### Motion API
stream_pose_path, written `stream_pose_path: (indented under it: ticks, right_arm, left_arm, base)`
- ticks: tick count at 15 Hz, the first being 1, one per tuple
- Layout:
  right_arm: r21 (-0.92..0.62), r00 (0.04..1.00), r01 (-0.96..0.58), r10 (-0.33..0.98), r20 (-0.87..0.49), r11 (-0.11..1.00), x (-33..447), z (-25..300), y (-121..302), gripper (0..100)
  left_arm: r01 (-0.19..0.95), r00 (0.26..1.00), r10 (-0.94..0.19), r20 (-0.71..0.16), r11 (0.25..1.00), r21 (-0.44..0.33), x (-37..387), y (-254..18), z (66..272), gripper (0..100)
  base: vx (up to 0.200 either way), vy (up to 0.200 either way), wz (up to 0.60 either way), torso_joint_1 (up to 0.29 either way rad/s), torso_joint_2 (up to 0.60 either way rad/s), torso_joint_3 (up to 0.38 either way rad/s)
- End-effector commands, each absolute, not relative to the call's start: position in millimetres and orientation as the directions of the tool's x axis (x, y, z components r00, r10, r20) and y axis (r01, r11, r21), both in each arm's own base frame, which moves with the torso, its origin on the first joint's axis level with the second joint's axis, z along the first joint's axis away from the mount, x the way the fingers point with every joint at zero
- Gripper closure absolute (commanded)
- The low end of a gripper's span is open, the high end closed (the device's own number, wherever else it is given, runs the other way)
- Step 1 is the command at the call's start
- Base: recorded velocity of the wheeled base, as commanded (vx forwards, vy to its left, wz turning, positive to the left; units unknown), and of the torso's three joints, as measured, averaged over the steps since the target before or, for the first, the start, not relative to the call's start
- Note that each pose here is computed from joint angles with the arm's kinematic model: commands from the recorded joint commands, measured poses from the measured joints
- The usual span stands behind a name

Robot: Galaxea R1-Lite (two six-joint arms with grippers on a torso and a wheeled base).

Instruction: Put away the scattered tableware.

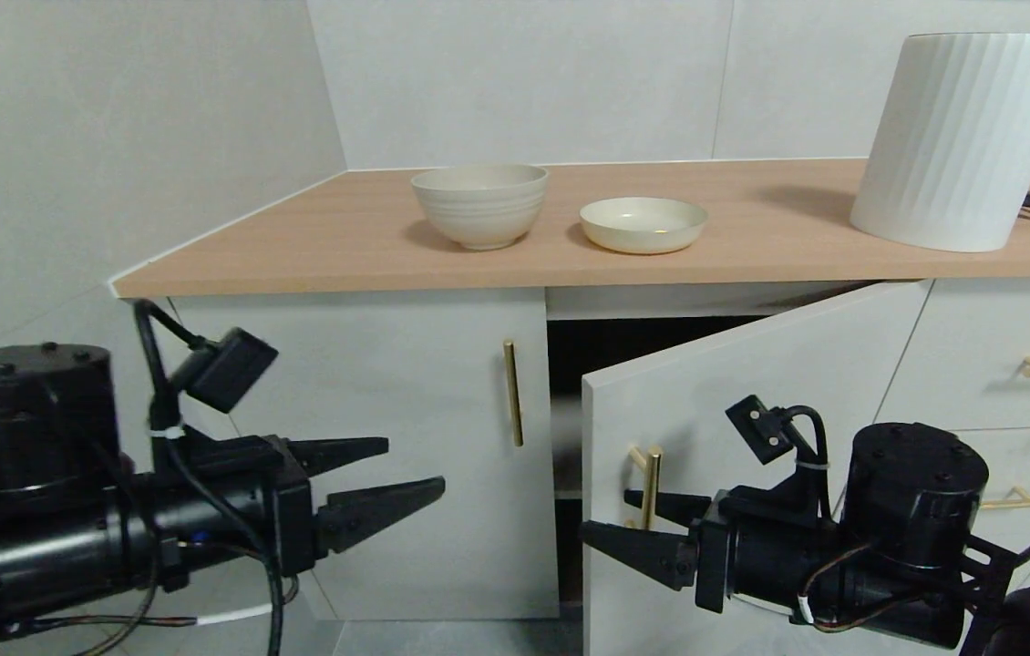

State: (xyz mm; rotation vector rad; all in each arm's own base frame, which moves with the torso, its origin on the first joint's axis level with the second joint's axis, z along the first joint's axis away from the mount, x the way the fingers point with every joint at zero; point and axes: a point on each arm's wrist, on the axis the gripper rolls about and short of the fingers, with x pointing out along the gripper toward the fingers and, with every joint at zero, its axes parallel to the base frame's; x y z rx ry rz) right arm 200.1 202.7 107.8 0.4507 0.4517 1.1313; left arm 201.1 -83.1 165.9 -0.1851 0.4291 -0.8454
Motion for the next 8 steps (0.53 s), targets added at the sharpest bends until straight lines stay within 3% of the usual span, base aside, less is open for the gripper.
stream_pose_path:
  ticks: [1, 5, 6, 8]
  right_arm:
    - [0.560, 0.358, -0.745, 0.925, -0.124, 0.363, 201, 105, 203, 0]
    - [0.563, 0.357, -0.741, 0.924, -0.134, 0.368, 202, 102, 204, 0]
    - [0.562, 0.357, -0.741, 0.925, -0.133, 0.367, 202, 102, 204, 0]
    - [0.563, 0.357, -0.741, 0.924, -0.134, 0.368, 201, 102, 204, 0]
  left_arm:
    - [0.655, 0.544, -0.736, -0.404, 0.673, -0.343, 211, -105, 123, 0]
    - [0.625, 0.615, -0.681, -0.397, 0.728, -0.280, 218, -121, 105, 0]
    - [0.625, 0.621, -0.680, -0.390, 0.729, -0.277, 218, -122, 106, 100]
    - [0.627, 0.622, -0.686, -0.377, 0.725, -0.284, 219, -123, 108, 100]
  base:
    - [0.000, 0.000, 0.00, 0.000, 0.00, 0.000]
    - [0.000, 0.000, 0.00, 0.000, 0.00, 0.000]
    - [0.000, 0.000, 0.00, 0.000, 0.00, 0.000]
    - [0.000, 0.000, 0.00, 0.000, 0.00, 0.000]
